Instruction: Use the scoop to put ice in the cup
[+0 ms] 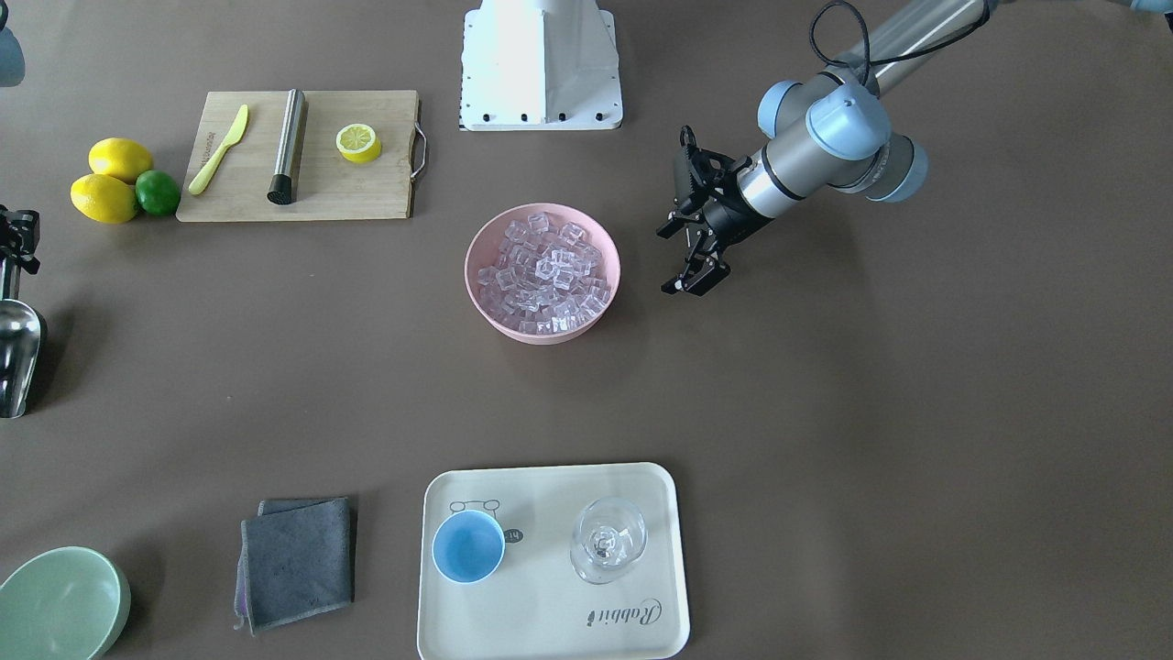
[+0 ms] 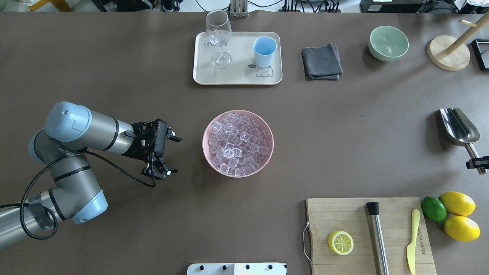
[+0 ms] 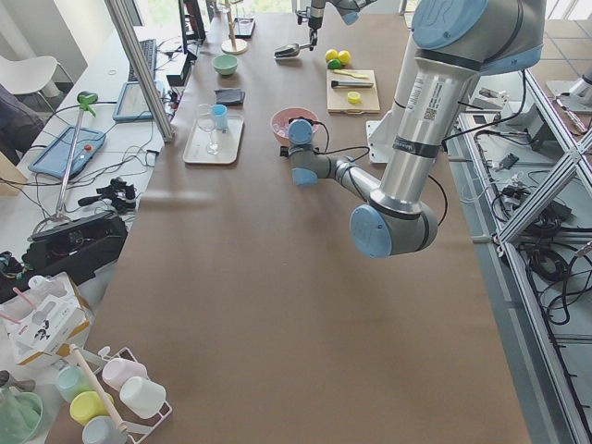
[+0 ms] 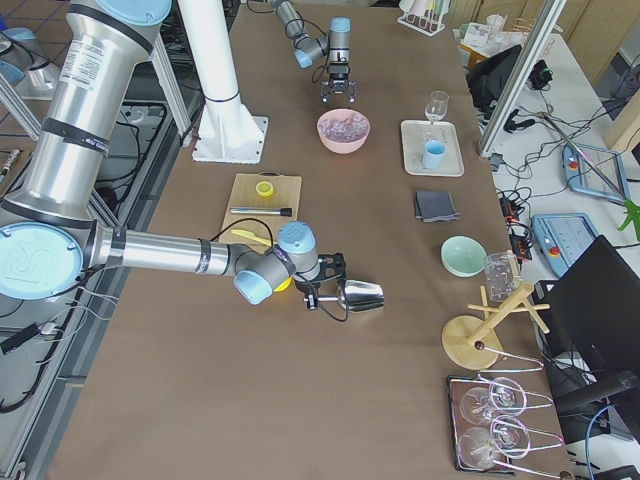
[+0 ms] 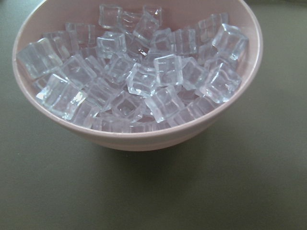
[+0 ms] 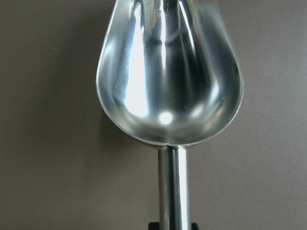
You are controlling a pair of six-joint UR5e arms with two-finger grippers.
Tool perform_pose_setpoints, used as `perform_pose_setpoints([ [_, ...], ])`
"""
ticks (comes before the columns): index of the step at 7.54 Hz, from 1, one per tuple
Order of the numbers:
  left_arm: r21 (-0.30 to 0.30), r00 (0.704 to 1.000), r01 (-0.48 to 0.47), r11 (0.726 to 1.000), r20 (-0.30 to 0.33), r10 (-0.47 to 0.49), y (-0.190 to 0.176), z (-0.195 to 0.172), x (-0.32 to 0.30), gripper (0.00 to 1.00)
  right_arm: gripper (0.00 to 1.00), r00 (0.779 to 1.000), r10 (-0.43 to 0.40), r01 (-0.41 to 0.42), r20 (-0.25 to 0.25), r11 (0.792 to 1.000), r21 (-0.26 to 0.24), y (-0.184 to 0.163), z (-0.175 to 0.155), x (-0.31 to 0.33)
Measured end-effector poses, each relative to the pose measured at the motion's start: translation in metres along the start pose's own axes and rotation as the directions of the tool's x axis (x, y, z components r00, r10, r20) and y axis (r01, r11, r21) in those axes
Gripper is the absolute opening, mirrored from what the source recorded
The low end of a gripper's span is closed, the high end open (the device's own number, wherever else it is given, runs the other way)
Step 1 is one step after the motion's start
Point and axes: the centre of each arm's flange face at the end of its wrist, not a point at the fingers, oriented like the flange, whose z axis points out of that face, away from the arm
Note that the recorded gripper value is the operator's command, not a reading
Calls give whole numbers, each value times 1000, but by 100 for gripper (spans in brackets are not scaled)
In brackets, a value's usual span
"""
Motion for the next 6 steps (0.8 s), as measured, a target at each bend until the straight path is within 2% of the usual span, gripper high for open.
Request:
perform_pose_setpoints([
  [2, -9, 999, 42, 999, 27, -42, -6, 9, -3, 99, 0, 997, -68, 68, 23, 997, 21, -10, -27, -16],
  [3, -20, 998, 52, 998, 33, -51, -12, 15, -4, 99, 0, 995, -101, 101, 16, 995, 22, -22, -53, -37],
  [5, -20, 997, 52, 998, 50, -51, -24, 20, -7, 99, 0, 985, -173, 173, 10, 985, 2, -48, -91, -59],
  [6, -17, 997, 51, 999, 53, -50, -29, 22, -8, 99, 0, 977, -208, 208, 42, 978, -4, -64, -106, -63],
])
